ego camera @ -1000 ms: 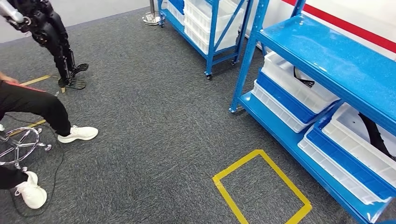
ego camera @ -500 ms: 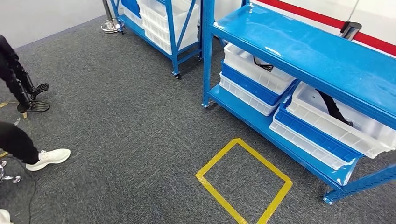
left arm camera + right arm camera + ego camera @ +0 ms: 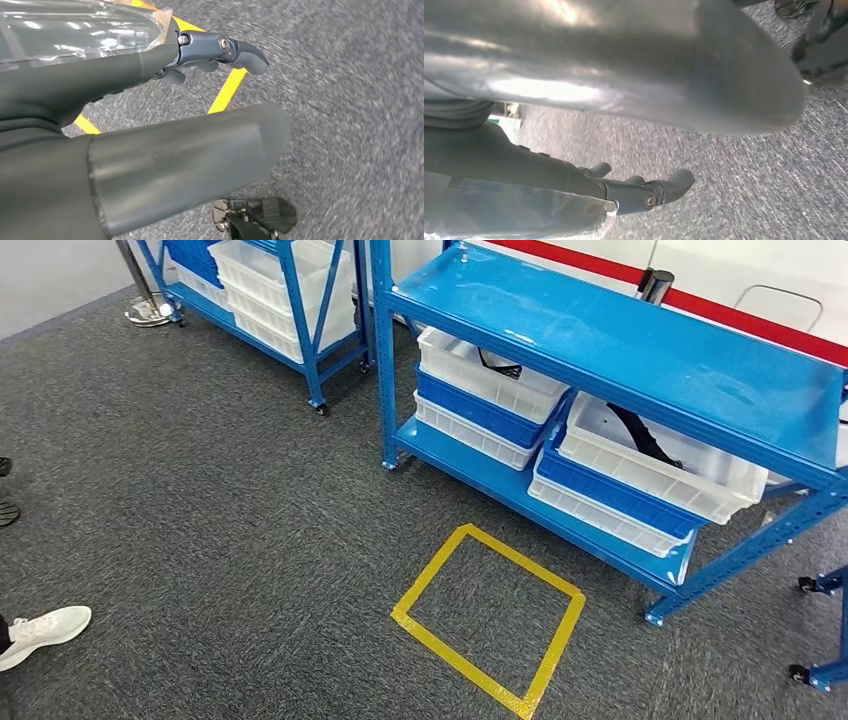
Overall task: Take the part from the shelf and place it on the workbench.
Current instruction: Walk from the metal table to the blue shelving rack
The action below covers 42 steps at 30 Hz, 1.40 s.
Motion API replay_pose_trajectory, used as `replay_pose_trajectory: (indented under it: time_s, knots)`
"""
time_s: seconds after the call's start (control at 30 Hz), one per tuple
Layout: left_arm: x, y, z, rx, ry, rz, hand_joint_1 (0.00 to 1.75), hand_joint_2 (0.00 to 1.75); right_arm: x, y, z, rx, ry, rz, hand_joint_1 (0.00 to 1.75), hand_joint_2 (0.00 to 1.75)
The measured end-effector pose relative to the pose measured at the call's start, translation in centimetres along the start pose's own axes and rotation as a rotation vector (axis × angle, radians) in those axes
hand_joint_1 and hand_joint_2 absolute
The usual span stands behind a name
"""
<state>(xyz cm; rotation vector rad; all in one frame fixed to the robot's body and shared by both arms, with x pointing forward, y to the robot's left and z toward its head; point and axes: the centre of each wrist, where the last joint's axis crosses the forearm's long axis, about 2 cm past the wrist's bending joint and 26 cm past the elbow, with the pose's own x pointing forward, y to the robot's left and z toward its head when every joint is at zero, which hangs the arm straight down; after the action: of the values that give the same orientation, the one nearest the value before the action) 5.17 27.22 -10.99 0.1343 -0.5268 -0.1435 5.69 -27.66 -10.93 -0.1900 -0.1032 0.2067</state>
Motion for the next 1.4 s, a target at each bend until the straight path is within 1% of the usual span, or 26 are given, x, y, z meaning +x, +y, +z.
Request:
replay_pose_trajectory:
  time_s: [0.43,0.73,1.4]
  knots:
    - [0.21,-0.3,-0.02,-0.008,-0.005,-0.001,0.0,0.0,0.12,-0.21,-0.03,-0.009,0.004,0.011,0.0,0.0]
    - [-0.32,-0.46,0.23,-0.011,0.0,0.001,0.0,0.0,0.03,-0.26,-0.05,-0.007,0.006,0.013,0.0,0.0]
    - [0.04,-0.49,0.08,-0.026,-0.019,-0.004,0.0,0.0,0.05,-0.3,-0.05,-0.026,0.0,0.028,0.0,0.0]
